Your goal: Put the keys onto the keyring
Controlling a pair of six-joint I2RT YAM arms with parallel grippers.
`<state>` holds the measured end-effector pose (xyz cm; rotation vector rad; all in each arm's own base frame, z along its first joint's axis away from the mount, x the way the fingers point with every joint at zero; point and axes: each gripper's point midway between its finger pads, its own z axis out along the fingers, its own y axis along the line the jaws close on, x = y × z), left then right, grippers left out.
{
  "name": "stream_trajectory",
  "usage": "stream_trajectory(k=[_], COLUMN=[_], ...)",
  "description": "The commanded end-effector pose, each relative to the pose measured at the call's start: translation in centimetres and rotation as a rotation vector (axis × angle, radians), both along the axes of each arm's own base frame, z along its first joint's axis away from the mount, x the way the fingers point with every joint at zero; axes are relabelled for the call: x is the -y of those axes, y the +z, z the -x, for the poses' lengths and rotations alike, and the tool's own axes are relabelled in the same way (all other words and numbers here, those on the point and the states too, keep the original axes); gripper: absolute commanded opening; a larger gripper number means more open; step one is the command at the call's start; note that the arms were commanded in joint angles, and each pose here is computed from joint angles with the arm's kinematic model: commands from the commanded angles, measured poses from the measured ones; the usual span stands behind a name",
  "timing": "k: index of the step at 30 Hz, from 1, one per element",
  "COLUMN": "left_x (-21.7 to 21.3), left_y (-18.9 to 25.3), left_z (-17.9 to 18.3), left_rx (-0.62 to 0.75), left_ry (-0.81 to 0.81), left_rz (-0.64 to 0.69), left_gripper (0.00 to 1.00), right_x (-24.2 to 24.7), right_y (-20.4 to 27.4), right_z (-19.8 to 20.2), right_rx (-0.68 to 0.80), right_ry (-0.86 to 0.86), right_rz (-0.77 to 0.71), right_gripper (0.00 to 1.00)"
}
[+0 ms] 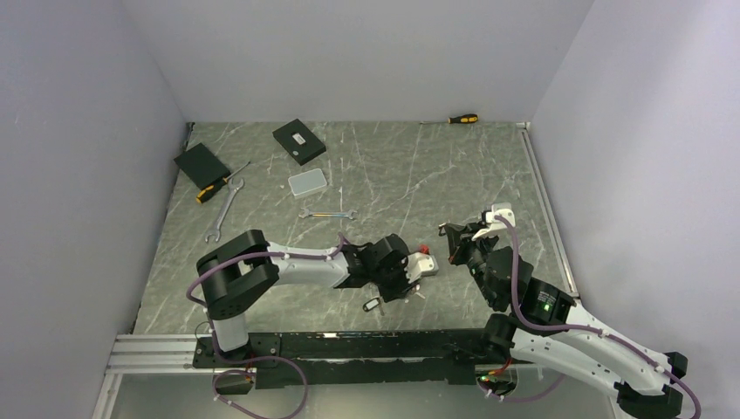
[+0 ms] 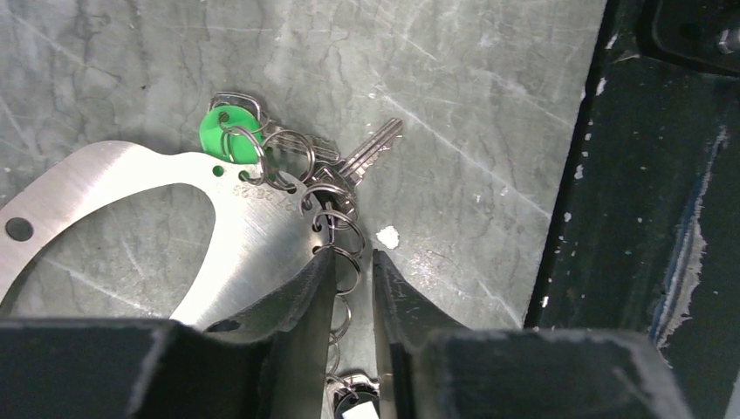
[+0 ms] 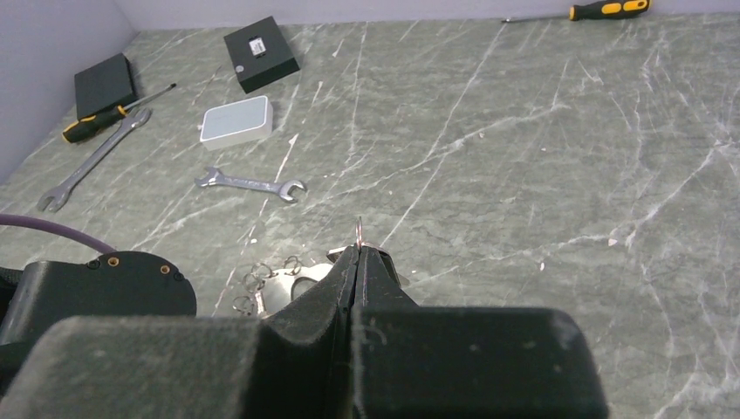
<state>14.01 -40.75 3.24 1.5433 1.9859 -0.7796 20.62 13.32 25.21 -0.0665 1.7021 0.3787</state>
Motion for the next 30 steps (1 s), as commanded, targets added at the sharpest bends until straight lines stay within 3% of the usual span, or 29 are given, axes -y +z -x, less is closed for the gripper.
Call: stream_trajectory(k=[1,5,8,16,22,30], left_x=[0.2,0.3,0.3,0.7,0.3,-2.1], left_y=[0.4,0.1,-0.1,2.1,4.5,9.4], left_z=[-0.7,-0.7,-0.8,-1.6,-3.5,-6.4], left_rx=[0.065,0.095,0.109,0.113,-0.016,-0.241], left_ry=[0.024,0.038,0.048,0.125,0.27,0.425], left_rz=[-0.031,-0.048,-0.064,-0.034,-0.022,0.137], left_gripper=[0.24,0.14,0.0,0.0,0.0,0.0], right_x=[0.1,-0.1,-0.1,0.0,0.1,0.3], right_y=[1.0,1.0,1.0,1.2,1.4,1.5], right_z=[0.1,0.0,0.0,0.1,0.1,0.1], right_rx=[0.013,0.012,0.012,0.015,0.016,0.022], right_ry=[-0.003,0.002,0.002,0.001,-0.001,-0.002], right_rz=[-0.032,-0.032,-0.031,-0.036,-0.031,-0.032], right_gripper=[0.0,0.0,0.0,0.0,0.0,0.0])
